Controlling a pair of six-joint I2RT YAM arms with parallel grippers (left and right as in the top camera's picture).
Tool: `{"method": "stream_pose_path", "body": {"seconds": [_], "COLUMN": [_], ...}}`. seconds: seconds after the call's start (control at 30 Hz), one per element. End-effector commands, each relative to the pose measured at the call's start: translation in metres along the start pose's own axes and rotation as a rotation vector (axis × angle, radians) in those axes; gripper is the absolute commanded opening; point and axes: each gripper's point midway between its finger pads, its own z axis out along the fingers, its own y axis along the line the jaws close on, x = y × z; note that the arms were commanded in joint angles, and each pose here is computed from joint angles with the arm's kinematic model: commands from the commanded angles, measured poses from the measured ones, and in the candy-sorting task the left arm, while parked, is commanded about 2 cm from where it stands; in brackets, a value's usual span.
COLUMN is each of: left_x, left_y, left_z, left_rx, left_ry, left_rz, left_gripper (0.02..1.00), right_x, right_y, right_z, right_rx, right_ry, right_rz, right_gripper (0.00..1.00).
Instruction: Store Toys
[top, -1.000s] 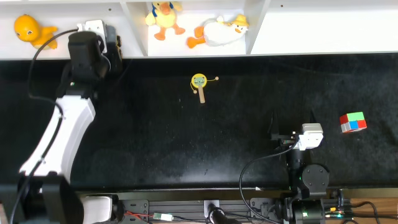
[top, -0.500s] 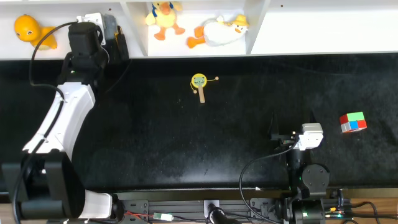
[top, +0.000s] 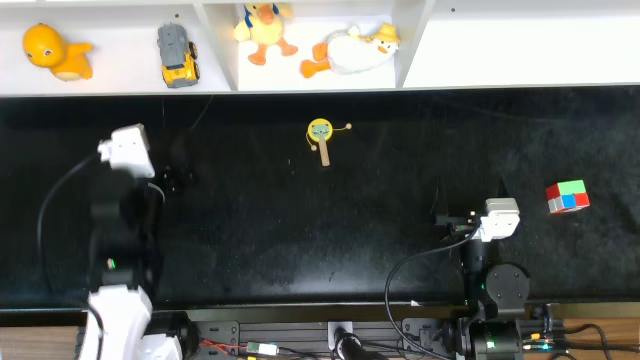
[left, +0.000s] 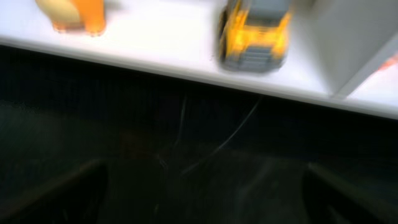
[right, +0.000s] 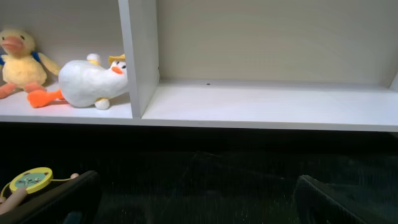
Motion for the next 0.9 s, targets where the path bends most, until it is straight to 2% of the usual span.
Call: {"method": "stream_pose_path", "body": {"seconds": [0.03, 0.27, 0.37, 0.53, 0.7, 0.9], "left_x": [-0.029, -0.019, -0.010, 0.007, 0.044, 0.043], "left_y": [-0.030, -0.052, -0.049, -0.031, -0.020, -0.015], "left_z": [-0.042, -0.075, -0.081, -0.082, -0.070, -0.069], "left_rx": [0.191, 0.262, 0.260, 0.184, 0.143, 0.119], "left_ry": [-0.300, -0.473, -0.480, -0.459, -0.303, -0.308], "left_rz": [-0.009, 0.179, 0.178, 0.163, 0.167, 0.161], "left_gripper": [0.996, 0.998, 0.998, 0.998, 0.998, 0.998], "right_x": [0.003, 0.003, 0.003, 0.003, 0.003, 0.003], "right_y": [0.002, 0.002, 0.002, 0.002, 0.002, 0.002], "right_z": [0.000, 0.000, 0.000, 0.000, 0.000, 0.000], "right_rx": [-0.011, -0.011, -0.011, -0.011, -0.012, -0.011], "right_ry": [-0.003, -0.002, -0.003, -0.002, -0.003, -0.002], "right_rz": [0.000, 0.000, 0.000, 0.000, 0.000, 0.000], "right_gripper": [0.993, 0.993, 0.993, 0.993, 0.993, 0.993]}}
